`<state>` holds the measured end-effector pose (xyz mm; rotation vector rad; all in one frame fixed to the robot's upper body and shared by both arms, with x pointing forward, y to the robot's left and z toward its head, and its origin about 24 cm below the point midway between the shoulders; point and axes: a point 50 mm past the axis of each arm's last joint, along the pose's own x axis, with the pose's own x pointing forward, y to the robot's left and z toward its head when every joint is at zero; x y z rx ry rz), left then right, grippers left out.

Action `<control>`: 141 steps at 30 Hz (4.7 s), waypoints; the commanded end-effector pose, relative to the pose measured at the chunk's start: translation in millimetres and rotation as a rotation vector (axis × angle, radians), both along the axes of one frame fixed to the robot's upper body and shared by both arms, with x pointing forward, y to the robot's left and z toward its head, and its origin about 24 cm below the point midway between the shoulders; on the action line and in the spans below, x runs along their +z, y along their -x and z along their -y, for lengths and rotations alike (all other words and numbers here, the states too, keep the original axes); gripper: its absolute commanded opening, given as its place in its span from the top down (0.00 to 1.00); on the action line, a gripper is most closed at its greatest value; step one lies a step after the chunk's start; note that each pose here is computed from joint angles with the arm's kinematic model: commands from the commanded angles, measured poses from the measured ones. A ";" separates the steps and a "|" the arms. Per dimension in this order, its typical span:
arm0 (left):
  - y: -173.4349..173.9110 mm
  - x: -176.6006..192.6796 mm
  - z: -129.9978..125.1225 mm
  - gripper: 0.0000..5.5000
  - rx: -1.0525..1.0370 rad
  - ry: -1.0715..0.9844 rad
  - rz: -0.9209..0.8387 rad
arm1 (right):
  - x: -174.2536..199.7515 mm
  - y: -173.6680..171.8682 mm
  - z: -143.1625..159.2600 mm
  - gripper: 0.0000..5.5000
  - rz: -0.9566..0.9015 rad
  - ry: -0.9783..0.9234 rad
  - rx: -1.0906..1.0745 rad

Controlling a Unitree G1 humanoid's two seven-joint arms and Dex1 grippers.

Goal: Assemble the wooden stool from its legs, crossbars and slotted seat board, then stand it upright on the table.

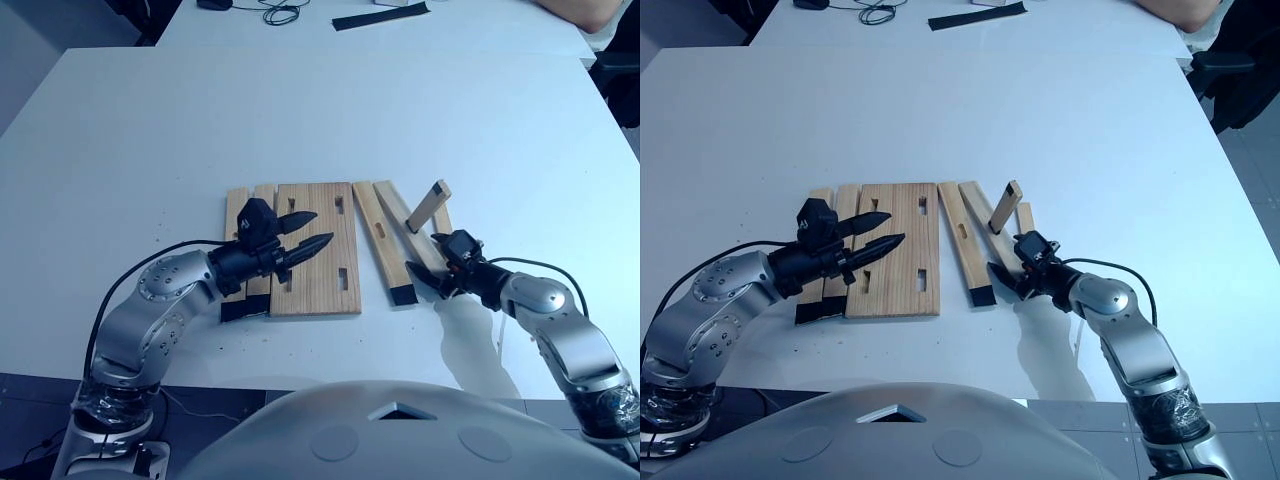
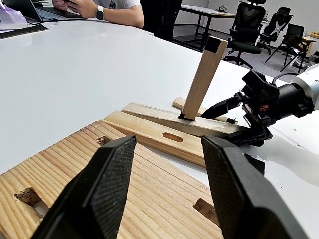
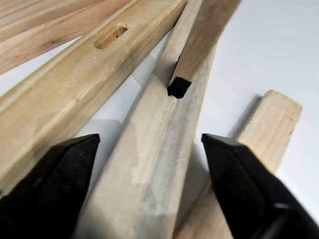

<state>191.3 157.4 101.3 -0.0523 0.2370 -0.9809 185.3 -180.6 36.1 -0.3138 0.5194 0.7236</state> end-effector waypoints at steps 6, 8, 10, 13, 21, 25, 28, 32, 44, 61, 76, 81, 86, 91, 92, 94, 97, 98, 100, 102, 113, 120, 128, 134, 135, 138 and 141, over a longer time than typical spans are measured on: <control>-4.1 0.4 -0.2 0.56 0.000 -0.004 0.004 | -7.8 2.4 2.8 0.53 -0.021 0.032 -0.003; -4.6 0.3 -0.4 0.56 0.003 -0.004 0.006 | -7.0 0.4 2.7 0.57 -0.012 0.033 -0.004; -5.1 0.4 -0.3 0.56 0.006 -0.004 0.008 | -5.9 -1.3 2.2 0.59 -0.004 0.031 -0.007; -5.3 0.1 0.1 0.56 0.009 -0.003 0.011 | -3.8 -4.7 1.8 0.61 0.012 0.025 -0.018; -4.5 -0.3 0.6 0.56 0.010 0.000 0.008 | 7.6 -21.3 1.2 0.62 0.084 -0.008 -0.085; -11.8 1.6 -4.8 0.56 0.044 -0.013 0.018 | 24.0 -34.0 -0.7 0.62 0.158 -0.075 -0.131; -26.4 4.7 -10.7 0.56 0.133 -0.021 0.046 | 44.3 -43.3 -6.5 0.62 0.224 -0.189 -0.116; -42.3 3.4 -15.3 0.56 0.266 -0.063 0.062 | 81.3 -53.1 -15.6 0.62 0.274 -0.428 -0.012; -32.0 27.2 0.1 0.56 0.015 0.288 -0.080 | 138.3 -39.5 -12.8 0.62 0.113 -0.672 0.451; -24.5 65.9 18.1 0.34 -0.237 0.523 -0.113 | 156.3 -36.7 -19.6 0.62 0.034 -0.770 0.677; -13.0 77.7 32.4 0.34 -0.424 0.567 -0.145 | 144.7 -43.8 -26.7 0.62 -0.017 -0.719 0.747; -15.1 75.0 30.8 0.34 -0.418 0.549 -0.155 | 144.8 -45.8 -25.4 0.62 -0.010 -0.708 0.747; -19.4 75.3 28.7 0.34 -0.389 0.551 -0.150 | 139.3 -39.8 -22.3 0.62 -0.051 -0.660 0.781; -18.3 76.4 29.6 0.34 -0.390 0.551 -0.140 | 134.5 -35.7 -22.1 0.62 -0.092 -0.623 0.821; -17.8 76.5 29.9 0.34 -0.392 0.549 -0.137 | 134.6 -36.3 -22.5 0.62 -0.091 -0.621 0.823; -16.4 77.0 30.2 0.34 -0.398 0.546 -0.131 | 135.0 -37.6 -23.8 0.62 -0.088 -0.622 0.828; -15.6 78.0 30.7 0.34 -0.411 0.542 -0.130 | 133.7 -35.5 -25.6 0.62 -0.097 -0.619 0.839; -15.1 78.2 31.0 0.34 -0.417 0.540 -0.130 | 132.8 -34.9 -26.1 0.62 -0.100 -0.616 0.843; -13.5 78.0 31.6 0.34 -0.428 0.533 -0.130 | 132.0 -34.9 -26.8 0.62 -0.104 -0.613 0.847; -11.9 77.0 32.1 0.34 -0.437 0.524 -0.131 | 133.0 -35.6 -27.4 0.62 -0.103 -0.613 0.850; -7.0 66.3 38.9 0.34 -0.469 0.440 -0.129 | 130.4 -38.5 -29.3 0.62 -0.090 -0.560 0.865; -10.3 71.1 35.1 0.41 -0.465 0.467 -0.107 | 126.3 -38.1 -28.4 0.62 -0.090 -0.537 0.876; -6.8 73.4 30.7 0.57 -0.497 0.470 -0.107 | 126.5 -42.1 -26.5 0.62 -0.075 -0.523 0.871; -6.1 70.4 33.8 0.57 -0.496 0.467 -0.107 | 126.2 -43.3 -28.3 0.62 -0.070 -0.518 0.879; -6.2 70.0 33.9 0.57 -0.496 0.466 -0.107 | 126.1 -43.2 -28.4 0.62 -0.071 -0.515 0.879; -7.1 69.9 33.6 0.58 -0.492 0.466 -0.103 | 124.6 -46.8 -28.7 0.62 -0.051 -0.487 0.840; -9.3 69.4 32.7 0.58 -0.478 0.469 -0.098 | 116.1 -48.2 -24.0 0.51 -0.068 -0.442 0.829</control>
